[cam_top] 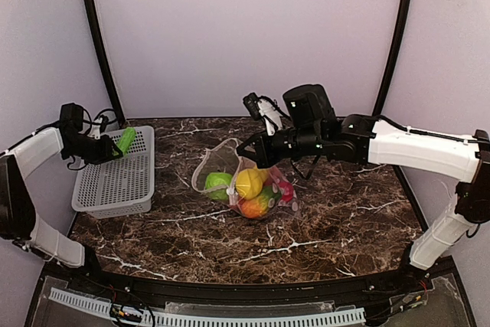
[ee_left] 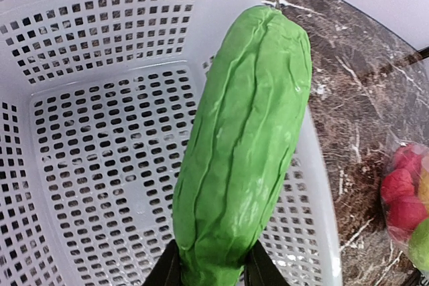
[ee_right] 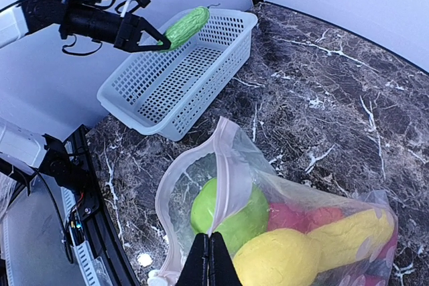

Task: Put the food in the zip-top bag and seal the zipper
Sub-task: Place the fake vegetable in the zipper food storage bag.

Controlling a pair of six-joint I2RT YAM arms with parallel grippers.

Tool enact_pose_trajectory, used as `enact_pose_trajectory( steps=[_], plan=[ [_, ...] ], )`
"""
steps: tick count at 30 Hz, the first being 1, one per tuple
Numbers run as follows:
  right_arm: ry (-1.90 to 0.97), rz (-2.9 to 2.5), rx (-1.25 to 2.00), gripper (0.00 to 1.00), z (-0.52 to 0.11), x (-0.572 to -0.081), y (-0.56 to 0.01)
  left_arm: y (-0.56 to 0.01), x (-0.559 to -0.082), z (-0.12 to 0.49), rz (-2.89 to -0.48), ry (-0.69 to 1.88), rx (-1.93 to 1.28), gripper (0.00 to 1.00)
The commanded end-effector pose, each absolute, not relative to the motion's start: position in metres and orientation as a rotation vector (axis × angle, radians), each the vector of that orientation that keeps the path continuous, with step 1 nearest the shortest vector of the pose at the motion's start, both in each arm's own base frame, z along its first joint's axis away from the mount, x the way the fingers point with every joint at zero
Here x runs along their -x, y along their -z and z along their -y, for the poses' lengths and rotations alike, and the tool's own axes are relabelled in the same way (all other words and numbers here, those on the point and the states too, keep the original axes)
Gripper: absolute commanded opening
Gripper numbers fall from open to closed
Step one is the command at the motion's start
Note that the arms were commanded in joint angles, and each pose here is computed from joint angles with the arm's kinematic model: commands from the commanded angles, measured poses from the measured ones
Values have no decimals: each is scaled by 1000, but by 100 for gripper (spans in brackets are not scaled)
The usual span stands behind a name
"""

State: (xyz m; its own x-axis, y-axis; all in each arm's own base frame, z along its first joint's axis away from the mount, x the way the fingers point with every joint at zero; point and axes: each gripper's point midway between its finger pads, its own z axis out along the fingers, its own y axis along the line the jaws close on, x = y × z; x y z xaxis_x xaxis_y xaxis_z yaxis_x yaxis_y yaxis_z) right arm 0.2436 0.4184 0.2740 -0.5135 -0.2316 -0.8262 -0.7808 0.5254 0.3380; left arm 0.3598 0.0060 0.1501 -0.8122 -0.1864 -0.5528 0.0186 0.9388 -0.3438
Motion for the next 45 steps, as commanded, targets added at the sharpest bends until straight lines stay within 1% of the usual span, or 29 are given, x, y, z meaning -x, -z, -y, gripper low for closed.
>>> enact_pose_trajectory(
  steps=[1, 3, 4, 5, 6, 8, 14, 18, 26, 35, 45],
  plan=[
    [-936, -1944, 811, 0, -420, -253, -300, -190, -323, 32, -2421, 580, 101, 14],
    [-934, -1943, 814, 0, -422, -255, -300, -207, -306, 59, -2403, 618, 44, 13],
    [-936, -1942, 817, 0, -423, -255, -300, -218, -294, 83, -2385, 653, -40, 14],
    [-937, -1941, 817, 0, -423, -256, -301, -222, -289, 92, -2384, 678, -31, 13],
    [-939, -1942, 821, 0, -424, -256, -300, -231, -278, 114, -2364, 721, -104, 13],
    [-940, -1941, 824, 0, -425, -257, -300, -240, -262, 145, -2362, 817, -128, 13],
    [-944, -1944, 825, 0, -425, -256, -299, -248, -220, 225, -2398, 926, -366, 13],
    [-940, -1944, 817, 0, -422, -256, -300, -244, -205, 256, -2442, 904, -502, 13],
    [-923, -1948, 798, 0, -414, -255, -299, -229, -200, 263, -2506, 877, -542, 12],
    [-942, -1946, 820, 0, -419, -254, -298, -208, -188, 253, -2628, 818, -576, 12],
    [-995, -1915, 960, 0, -428, -235, -294, -220, -208, 274, -2600, 784, -708, 13]
  ],
)
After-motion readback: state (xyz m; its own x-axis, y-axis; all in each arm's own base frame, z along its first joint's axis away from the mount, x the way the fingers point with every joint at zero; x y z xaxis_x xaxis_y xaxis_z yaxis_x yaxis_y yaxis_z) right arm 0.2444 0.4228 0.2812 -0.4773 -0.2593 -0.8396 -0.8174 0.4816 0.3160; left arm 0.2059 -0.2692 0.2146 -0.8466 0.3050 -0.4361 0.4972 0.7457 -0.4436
